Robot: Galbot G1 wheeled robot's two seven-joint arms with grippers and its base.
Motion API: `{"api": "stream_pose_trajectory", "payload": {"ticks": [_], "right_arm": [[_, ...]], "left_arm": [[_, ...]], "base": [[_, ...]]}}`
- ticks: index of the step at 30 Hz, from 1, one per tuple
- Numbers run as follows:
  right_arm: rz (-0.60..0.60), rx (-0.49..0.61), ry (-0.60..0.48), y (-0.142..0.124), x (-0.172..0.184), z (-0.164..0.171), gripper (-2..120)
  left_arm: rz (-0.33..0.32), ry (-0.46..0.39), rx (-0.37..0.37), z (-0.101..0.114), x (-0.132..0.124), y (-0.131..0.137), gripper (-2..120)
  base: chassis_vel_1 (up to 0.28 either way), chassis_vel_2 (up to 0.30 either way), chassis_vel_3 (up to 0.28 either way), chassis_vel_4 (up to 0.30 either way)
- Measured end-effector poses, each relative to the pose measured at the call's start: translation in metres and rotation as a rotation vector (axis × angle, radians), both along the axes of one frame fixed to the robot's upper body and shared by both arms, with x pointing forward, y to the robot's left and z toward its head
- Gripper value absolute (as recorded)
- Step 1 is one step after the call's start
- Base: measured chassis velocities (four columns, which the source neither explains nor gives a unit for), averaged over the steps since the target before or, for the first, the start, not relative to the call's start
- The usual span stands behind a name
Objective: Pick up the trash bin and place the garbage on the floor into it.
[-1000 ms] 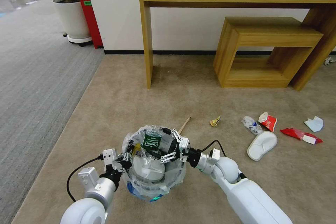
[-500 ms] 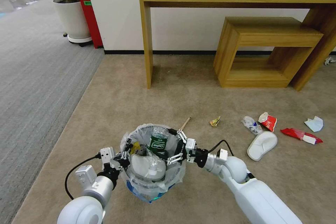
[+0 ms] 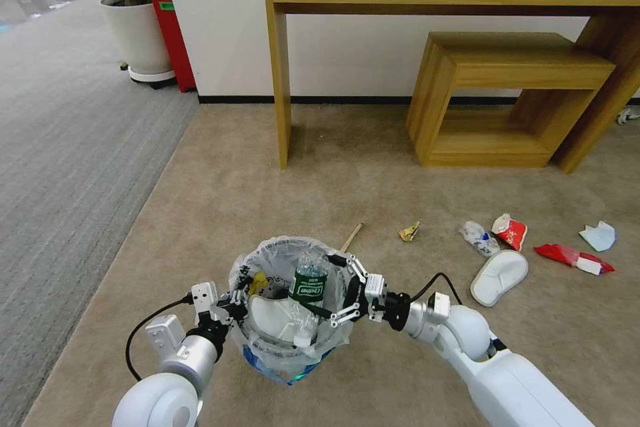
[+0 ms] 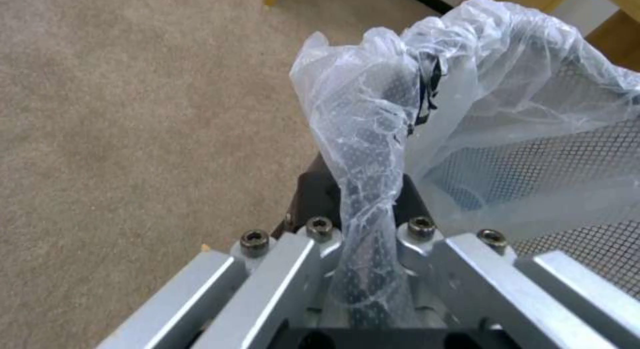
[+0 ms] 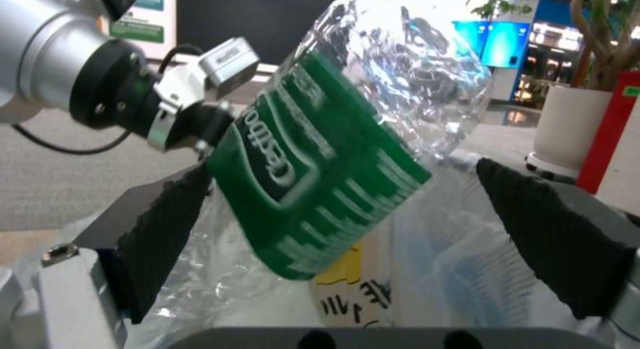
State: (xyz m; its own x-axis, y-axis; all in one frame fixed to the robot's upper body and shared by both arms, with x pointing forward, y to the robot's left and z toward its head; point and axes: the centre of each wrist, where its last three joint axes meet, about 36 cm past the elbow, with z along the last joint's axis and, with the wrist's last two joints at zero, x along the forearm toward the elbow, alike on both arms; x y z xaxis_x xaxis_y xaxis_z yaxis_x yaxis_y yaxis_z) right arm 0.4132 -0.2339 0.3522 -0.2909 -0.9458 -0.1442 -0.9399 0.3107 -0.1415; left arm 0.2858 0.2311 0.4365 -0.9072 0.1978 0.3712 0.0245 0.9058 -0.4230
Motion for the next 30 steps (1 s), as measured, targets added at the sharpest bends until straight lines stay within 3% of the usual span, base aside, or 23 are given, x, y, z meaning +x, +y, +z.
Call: {"api": "stream_pose_trajectory", "payload": {"ticks": [22,25,30], "right_arm": [[-0.016,-0.046,-0.121,0.014,0.007,0.009,100],[-0.019,-0.027,-0.111,0.013,0.008,0.011,100],[-0.084,0.1,0.027,0.018,-0.007,0.012,100]], "left_arm": [[-0.026,0.008,-0.008,0.002,-0.01,-0.011,3],[-0.025,0.01,-0.005,0.001,-0.009,-0.01,3],[-0.015,0.028,0.002,-0.008,-0.007,-0.007,3]], "base": [[0.0,0.0,0.0,0.0],[0.0,0.0,0.0,0.0],[0.0,0.0,0.0,0.0]]}}
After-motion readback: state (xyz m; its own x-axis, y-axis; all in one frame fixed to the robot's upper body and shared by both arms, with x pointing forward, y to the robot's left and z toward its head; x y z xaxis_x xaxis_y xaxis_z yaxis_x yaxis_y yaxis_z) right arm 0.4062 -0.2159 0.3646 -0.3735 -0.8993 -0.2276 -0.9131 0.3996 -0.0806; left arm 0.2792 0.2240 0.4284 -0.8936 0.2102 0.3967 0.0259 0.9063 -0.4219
